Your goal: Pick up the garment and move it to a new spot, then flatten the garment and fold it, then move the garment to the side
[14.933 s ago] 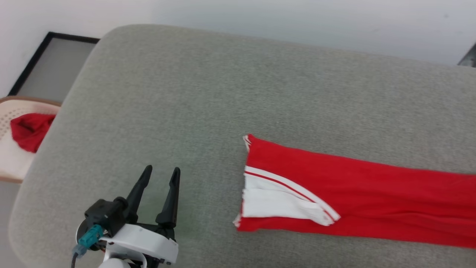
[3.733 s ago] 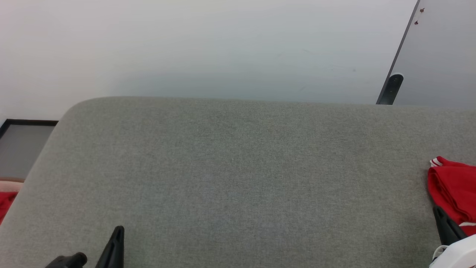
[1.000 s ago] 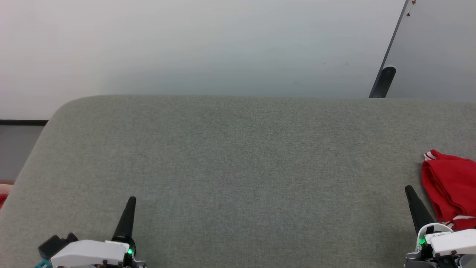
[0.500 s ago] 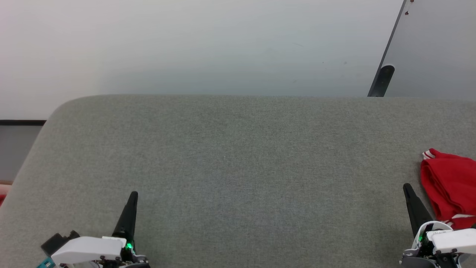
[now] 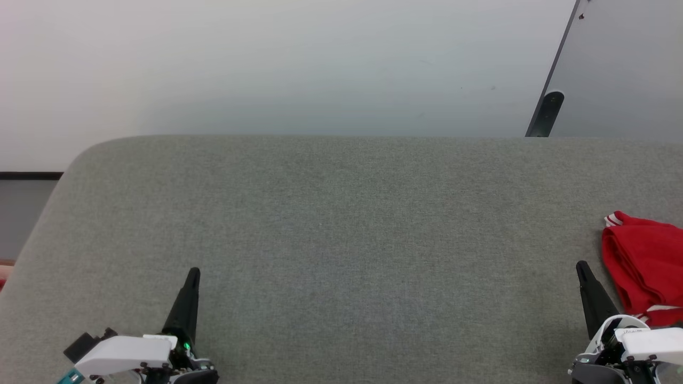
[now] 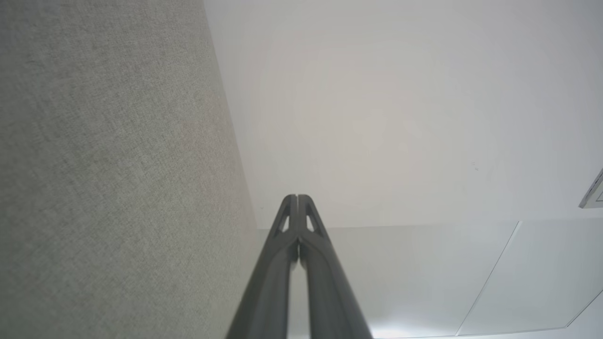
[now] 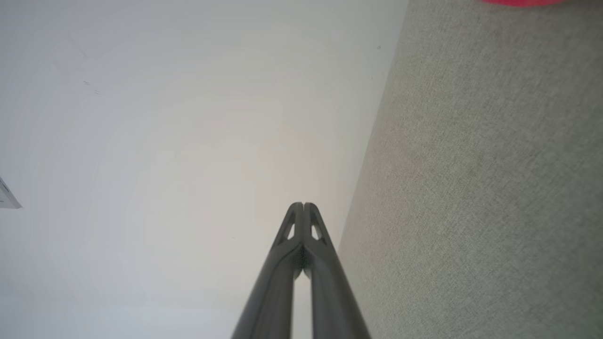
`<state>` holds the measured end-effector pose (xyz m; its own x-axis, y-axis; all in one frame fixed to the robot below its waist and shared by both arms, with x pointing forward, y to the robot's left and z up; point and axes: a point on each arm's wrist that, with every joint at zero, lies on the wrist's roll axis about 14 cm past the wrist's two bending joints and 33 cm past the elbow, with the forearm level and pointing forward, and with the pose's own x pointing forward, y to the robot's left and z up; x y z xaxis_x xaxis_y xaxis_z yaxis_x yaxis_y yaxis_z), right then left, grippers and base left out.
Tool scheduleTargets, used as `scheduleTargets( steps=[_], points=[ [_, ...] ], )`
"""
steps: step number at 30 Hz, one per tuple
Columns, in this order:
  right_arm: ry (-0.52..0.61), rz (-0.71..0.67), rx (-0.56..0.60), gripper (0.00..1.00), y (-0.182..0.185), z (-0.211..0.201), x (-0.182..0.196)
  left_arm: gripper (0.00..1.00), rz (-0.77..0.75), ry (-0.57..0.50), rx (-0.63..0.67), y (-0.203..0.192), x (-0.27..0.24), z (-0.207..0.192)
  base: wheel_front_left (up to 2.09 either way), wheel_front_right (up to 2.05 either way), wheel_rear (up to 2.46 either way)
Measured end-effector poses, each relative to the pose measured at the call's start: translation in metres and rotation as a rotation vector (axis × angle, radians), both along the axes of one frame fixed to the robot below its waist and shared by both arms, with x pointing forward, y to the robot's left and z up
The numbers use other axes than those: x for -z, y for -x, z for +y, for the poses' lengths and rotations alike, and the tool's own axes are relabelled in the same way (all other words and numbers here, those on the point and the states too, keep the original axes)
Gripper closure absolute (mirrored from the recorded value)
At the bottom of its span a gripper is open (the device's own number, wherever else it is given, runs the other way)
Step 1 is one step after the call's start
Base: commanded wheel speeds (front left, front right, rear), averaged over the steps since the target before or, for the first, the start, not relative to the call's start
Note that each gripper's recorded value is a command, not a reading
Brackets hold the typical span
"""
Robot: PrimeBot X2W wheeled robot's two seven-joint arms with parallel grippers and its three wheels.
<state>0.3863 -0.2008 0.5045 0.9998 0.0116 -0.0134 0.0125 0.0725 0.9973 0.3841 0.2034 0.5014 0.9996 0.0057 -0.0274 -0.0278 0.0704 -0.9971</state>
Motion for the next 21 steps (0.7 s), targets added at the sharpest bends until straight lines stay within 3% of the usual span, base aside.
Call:
scheduleTargets(
  steps=[11,21],
  points=[
    [-0.069,0.000,0.015,1.00,-0.0005,-0.0005,0.0014,1.00,-0.016,0.072,0.006,-0.0034,-0.0025,-0.0038,0.00,0.00,0.00],
    [-0.073,-0.007,0.014,1.00,-0.0022,0.0000,-0.0011,1.00,-0.017,0.074,0.005,-0.0036,-0.0028,-0.0036,0.00,0.00,0.00]
  ],
)
